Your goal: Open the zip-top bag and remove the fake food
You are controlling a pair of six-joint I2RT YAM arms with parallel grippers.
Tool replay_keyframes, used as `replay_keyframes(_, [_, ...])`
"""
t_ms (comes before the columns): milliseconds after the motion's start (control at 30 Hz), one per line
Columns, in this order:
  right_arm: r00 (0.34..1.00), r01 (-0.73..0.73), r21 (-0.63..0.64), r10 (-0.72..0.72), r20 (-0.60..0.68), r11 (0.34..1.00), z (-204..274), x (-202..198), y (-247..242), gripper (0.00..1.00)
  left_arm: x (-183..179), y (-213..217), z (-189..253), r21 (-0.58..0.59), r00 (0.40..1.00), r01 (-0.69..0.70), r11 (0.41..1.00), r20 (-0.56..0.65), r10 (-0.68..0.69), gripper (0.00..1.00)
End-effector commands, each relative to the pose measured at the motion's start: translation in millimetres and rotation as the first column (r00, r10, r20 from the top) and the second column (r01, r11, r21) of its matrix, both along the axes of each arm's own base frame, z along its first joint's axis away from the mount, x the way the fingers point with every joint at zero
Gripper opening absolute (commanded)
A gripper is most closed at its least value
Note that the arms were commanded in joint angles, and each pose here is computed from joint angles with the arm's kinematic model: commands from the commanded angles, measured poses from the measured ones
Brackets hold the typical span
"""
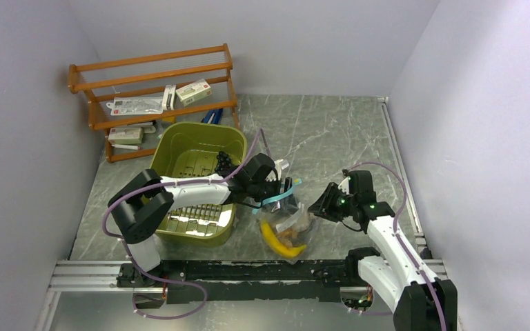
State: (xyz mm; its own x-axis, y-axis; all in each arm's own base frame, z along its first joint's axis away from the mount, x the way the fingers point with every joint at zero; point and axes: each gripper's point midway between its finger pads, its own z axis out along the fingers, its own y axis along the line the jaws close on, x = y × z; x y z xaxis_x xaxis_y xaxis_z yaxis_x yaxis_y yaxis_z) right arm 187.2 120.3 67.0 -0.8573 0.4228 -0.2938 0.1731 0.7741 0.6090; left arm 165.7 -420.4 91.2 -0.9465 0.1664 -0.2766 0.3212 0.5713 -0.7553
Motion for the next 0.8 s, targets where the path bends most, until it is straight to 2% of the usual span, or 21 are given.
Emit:
replay_keyframes(0, [0.993, -0.107, 0.094, 0.102, 0.058, 0.99, 11.2, -2.9, 18.9, 0.31, -11.3, -8.5, 10.2, -0.074, 0.998, 0.046, 0.996, -0.028, -0.048, 0.77])
replay_keyframes(233, [0.99, -0.138, 0.121, 0.142, -0.025, 0.983, -12.9, -17.2, 23.2, 0.27, -14.8, -13.1, -10.5, -0.017, 0.998, 0.048, 0.999, -0.041, -0.048, 0.73])
replay_keyframes(300, [0.99, -0.135, 0.124, 0.139, -0.022, 0.983, -13.7, -17.1, 23.5, 0.27, -13.3, -10.5, -18.7, 0.011, 0.999, 0.028, 1.0, -0.046, -0.028, 0.66])
replay_keyframes(600, [0.996, -0.088, 0.034, 0.088, -0.013, 0.996, -10.6, -12.5, 9.5, 0.28, -3.8, -1.5, -14.4, 0.036, 0.999, -0.039, 0.999, 0.006, 0.039, 0.18])
replay_keyframes(700, [0.998, -0.051, -0.013, 0.051, -0.026, 0.999, -11.5, -9.6, 1.3, 0.37, -1.3, 0.3, -7.7, 0.028, 0.998, -0.049, 0.998, 0.032, 0.048, 0.08])
replay_keyframes(767, [0.999, -0.029, -0.044, 0.028, -0.027, 0.999, -10.6, -7.4, -4.2, 0.45, 1.1, 0.2, -1.4, 0.019, 0.997, -0.054, 0.998, 0.052, 0.053, 0.07])
